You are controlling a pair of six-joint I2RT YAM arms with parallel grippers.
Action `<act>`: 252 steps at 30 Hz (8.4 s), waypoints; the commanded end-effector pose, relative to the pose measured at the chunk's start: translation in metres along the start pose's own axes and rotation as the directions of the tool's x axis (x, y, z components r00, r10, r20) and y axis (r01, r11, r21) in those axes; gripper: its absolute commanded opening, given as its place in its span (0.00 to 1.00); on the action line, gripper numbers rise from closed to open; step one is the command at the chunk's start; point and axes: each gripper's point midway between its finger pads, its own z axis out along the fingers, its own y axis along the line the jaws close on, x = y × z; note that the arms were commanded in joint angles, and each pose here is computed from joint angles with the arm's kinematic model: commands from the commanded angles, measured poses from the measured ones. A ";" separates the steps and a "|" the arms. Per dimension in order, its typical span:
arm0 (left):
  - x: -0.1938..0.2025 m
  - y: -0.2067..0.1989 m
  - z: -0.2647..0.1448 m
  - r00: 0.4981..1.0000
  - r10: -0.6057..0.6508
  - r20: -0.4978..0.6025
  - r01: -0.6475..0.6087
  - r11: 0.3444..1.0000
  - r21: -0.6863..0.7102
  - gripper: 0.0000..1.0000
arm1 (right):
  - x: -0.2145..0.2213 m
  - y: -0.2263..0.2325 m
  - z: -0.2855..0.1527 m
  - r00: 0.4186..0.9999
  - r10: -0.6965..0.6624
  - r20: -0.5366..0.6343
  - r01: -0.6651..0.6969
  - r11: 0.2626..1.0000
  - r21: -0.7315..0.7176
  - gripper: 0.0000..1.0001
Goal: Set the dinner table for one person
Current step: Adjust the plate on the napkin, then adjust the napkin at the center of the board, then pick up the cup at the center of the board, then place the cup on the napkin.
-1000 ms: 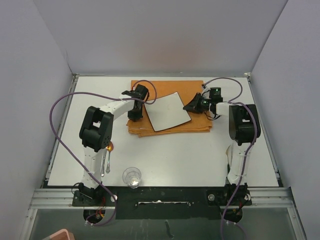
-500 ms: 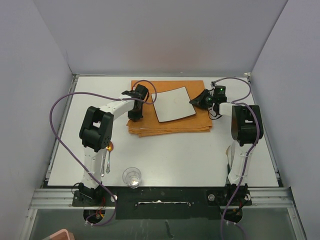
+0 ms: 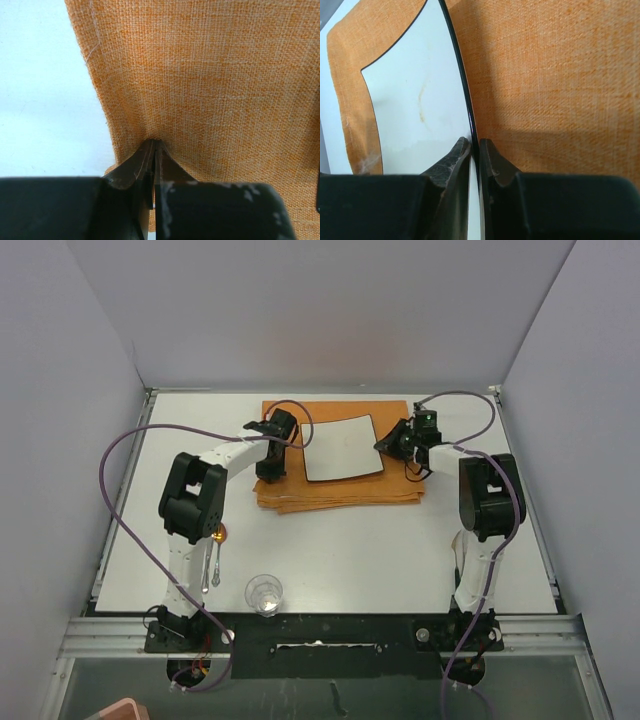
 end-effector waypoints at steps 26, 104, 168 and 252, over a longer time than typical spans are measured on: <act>0.052 -0.015 0.011 0.990 0.030 -0.141 -0.023 0.998 0.051 0.00 | -0.022 0.000 -0.012 0.991 -0.127 0.048 0.115 0.974 0.197 0.00; -0.048 0.020 -0.259 0.809 -0.142 0.571 -0.121 0.910 0.397 0.54 | 0.091 -0.092 -0.110 0.845 -0.331 -0.421 0.522 0.685 0.508 0.00; 0.052 0.187 -0.158 0.782 -0.544 0.304 0.542 0.834 0.101 0.00 | 0.356 0.208 -0.214 0.169 -0.930 -0.326 0.665 0.352 -0.659 0.44; 0.048 0.164 -0.151 0.803 -0.541 0.249 0.509 0.841 0.184 0.00 | -0.023 0.156 -0.144 0.838 -0.543 -0.061 0.541 0.810 0.225 0.00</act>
